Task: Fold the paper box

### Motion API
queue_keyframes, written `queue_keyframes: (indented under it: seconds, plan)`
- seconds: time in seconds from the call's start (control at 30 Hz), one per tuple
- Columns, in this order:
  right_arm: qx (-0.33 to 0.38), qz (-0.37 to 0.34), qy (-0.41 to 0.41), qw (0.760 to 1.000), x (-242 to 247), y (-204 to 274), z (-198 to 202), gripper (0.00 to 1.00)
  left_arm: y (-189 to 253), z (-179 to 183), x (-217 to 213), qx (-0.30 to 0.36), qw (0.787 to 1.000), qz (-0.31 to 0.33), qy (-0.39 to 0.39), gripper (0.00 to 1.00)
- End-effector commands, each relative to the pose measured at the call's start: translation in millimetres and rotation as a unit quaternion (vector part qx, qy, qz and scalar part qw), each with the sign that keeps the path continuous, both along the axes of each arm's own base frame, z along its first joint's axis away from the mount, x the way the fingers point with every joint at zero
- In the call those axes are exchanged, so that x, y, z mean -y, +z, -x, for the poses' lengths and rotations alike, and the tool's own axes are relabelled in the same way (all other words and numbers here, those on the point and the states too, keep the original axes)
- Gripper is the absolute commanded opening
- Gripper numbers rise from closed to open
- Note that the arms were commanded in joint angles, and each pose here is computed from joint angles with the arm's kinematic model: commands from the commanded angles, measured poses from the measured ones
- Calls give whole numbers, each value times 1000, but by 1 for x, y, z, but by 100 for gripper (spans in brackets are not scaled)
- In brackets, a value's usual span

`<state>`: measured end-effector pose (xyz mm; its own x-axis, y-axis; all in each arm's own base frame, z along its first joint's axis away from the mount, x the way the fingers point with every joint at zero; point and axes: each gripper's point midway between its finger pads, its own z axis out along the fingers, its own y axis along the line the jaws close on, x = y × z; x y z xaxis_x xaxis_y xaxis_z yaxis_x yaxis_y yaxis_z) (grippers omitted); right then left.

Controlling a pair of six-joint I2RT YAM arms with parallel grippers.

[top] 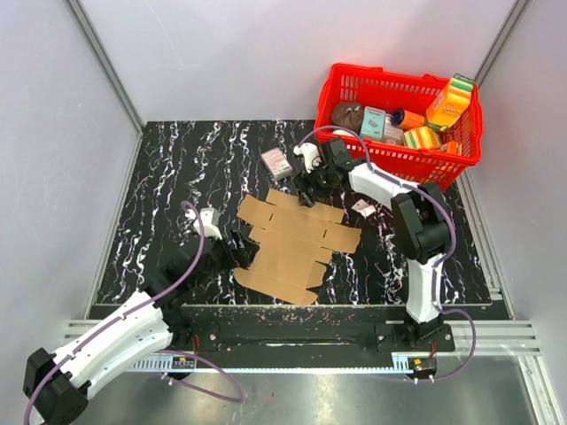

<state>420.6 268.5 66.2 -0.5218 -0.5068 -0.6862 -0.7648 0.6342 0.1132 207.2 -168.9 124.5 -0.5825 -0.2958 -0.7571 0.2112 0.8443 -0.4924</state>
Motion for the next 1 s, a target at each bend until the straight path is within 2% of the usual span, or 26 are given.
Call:
queue_keyframes:
  seconds: [0.0, 0.33, 0.7, 0.8, 0.97]
  plan:
    - [-9, 8, 50, 999, -8, -2, 2, 91, 8, -4, 7, 19, 1000, 14, -13, 99]
    - [-66, 18, 77, 995, -12, -36, 12, 88, 8, -5, 9, 22, 1000, 12, -17, 99]
    - [-108, 8, 89, 990, -16, -38, 24, 63, 4, -3, 4, 20, 1000, 8, -11, 99]
    - [-103, 2, 89, 991, -16, -29, 24, 59, 4, -3, 4, 18, 1000, 9, -10, 99]
    - [-104, -21, 103, 989, -22, -11, 31, 46, 4, -2, 4, 18, 1000, 11, -8, 99]
